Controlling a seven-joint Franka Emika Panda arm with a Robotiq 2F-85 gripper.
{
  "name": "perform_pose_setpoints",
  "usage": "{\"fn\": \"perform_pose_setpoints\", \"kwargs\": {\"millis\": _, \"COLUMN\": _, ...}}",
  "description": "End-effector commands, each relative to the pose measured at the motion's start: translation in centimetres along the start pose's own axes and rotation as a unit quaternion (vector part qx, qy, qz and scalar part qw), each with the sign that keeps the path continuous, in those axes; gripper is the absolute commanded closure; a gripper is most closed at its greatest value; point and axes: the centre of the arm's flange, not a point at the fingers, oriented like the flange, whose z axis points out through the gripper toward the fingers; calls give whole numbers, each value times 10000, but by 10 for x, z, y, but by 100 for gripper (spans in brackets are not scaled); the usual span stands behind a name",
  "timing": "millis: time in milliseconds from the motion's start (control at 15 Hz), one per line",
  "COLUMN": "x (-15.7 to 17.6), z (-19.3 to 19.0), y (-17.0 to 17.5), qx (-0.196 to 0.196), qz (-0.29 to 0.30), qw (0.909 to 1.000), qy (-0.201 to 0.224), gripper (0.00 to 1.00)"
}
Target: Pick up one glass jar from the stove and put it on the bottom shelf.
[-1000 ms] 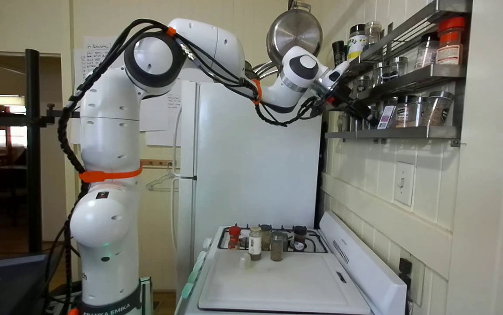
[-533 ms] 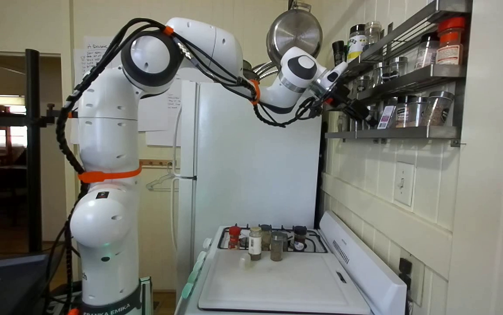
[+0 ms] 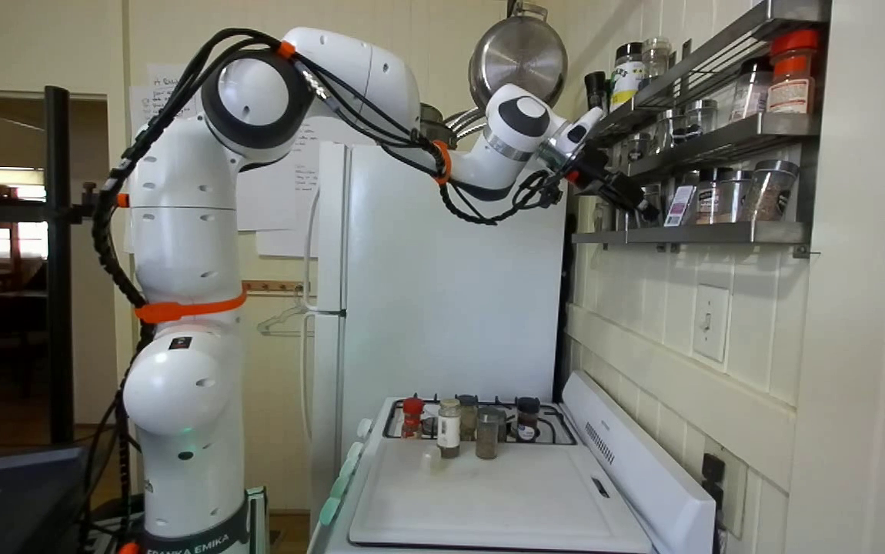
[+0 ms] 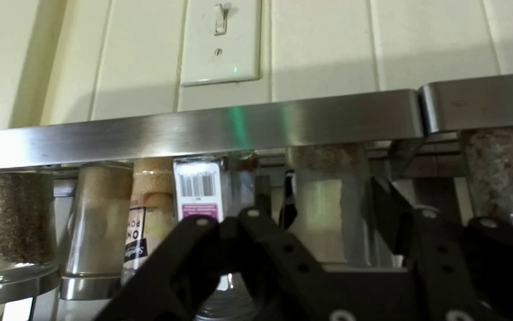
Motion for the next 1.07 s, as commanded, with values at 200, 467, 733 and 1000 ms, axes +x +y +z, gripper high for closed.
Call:
{"fn": "perform_pose_setpoints", "kwargs": {"millis": 200, "x": -16, "z": -11, "y": 5, "qx": -133, "qz": 63, "qw": 9999, "qy": 38, "gripper": 39}}
{"fn": "perform_pose_setpoints", "kwargs": {"millis": 467, "x": -14, "z": -10, "y": 5, "qx": -153, "qz": 77, "qw": 9998, "qy": 79, "gripper": 39}}
{"fn": "perform_pose_setpoints", "kwargs": {"millis": 733, "x": -8, "z": -8, "y": 2, "qx": -151, "qz": 104, "qw": 9998, "qy": 113, "gripper": 43}}
{"fn": "perform_pose_setpoints", "kwargs": {"millis": 1000, "x": -4, "z": -8, "y": 0, "qx": -131, "qz": 95, "qw": 9998, "qy": 138, "gripper": 45}}
